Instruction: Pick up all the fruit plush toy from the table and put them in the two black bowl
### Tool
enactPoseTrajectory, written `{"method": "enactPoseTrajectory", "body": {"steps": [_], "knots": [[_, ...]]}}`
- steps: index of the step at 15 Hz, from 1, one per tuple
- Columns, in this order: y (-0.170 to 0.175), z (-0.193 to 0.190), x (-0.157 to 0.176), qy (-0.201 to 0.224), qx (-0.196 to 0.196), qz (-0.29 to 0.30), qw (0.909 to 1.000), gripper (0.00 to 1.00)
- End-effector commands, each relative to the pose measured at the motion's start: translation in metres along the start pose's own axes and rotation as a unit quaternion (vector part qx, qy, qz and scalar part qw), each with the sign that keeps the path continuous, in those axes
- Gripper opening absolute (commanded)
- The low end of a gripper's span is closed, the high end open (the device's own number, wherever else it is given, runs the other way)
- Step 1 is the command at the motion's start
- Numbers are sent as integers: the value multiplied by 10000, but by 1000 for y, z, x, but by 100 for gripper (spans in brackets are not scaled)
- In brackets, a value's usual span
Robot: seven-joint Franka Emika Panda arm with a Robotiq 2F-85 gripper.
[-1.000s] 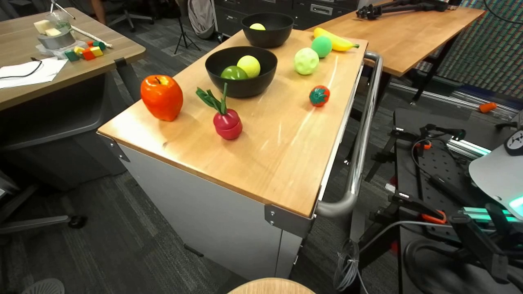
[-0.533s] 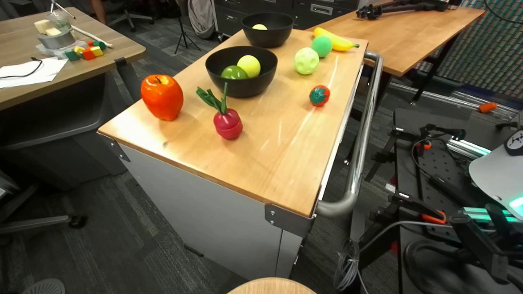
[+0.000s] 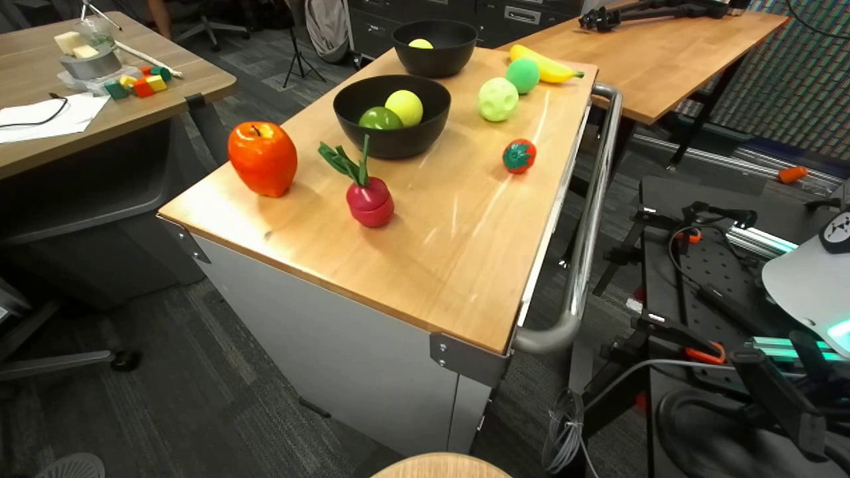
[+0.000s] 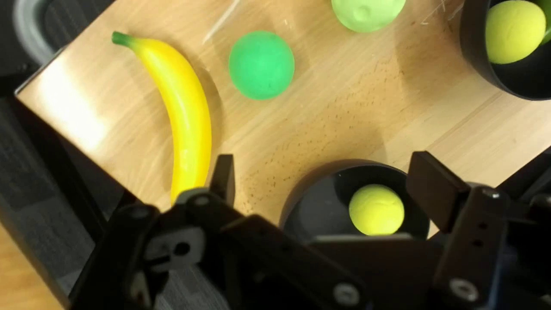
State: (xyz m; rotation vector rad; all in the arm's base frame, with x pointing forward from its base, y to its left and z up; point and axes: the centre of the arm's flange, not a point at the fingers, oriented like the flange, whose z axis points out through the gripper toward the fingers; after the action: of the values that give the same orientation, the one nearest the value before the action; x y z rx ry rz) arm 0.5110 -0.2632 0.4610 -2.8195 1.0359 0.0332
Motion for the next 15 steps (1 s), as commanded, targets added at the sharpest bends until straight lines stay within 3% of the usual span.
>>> {"method": "enactPoseTrajectory", "body": {"steps": [1,2,3,8,15], "knots": [[28,33,12,-357,297,387,9982,100],[28,35,15,-325,-84,466,9984,100],[32,33,10,-320,110,357,9988,100],[33,54,19,-442,-82,352,9984,100],[71,114,43,-872,-95,881,9922,100]]}}
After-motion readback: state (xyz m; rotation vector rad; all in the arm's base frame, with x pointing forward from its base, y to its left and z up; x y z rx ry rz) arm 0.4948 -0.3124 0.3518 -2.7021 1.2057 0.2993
